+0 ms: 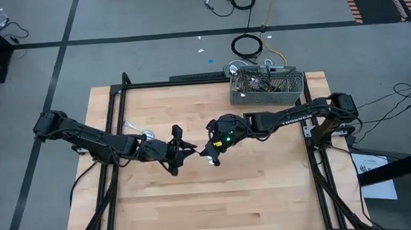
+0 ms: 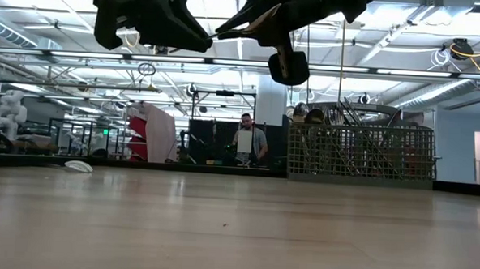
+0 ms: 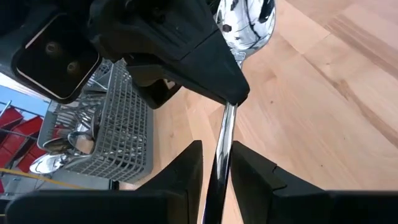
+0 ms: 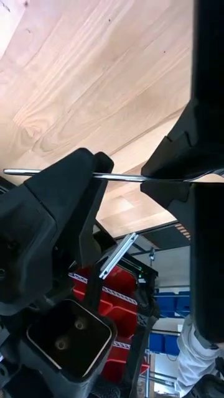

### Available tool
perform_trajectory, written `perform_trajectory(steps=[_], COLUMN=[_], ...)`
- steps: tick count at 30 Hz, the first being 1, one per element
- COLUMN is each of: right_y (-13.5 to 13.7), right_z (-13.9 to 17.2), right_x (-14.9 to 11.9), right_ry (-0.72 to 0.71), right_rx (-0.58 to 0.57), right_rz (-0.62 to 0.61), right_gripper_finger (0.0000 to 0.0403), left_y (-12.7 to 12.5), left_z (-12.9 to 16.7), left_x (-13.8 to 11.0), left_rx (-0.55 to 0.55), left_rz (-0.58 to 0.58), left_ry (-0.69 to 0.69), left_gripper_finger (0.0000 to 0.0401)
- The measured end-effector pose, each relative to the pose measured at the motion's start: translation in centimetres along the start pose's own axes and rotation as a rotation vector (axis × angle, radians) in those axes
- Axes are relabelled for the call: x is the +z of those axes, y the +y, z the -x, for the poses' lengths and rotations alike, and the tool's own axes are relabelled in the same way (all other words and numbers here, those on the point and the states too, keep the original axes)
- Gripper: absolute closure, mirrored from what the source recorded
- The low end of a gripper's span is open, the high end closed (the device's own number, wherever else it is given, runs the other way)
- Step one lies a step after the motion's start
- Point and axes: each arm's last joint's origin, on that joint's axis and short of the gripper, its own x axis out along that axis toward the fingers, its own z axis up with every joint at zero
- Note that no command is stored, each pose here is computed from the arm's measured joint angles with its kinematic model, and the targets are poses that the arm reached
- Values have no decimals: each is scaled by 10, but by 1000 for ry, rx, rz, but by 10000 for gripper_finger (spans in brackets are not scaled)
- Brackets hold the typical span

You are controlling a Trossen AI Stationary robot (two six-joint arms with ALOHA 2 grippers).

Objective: Sort silverware
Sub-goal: Put the silver spoon into the gray utensil holder

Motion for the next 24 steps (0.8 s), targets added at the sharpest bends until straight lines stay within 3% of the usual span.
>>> perform_trajectory(steps=[12, 18, 24], right_y=[1, 2, 2], right_z=[0, 0, 0], right_x=[0, 1, 1], right_ry=[-2, -2, -1], right_rx=[13, 21, 22], right_rz=[25, 28, 32], right_gripper_finger=[403, 403, 403], left_y=[1, -3, -3], left_z=[-3, -6, -6], left_x=[-8, -9, -9], left_rx=[-21, -48, -51], left_rz=[-9, -18, -18], left_ry=[56, 59, 55], left_gripper_finger=[322, 384, 386])
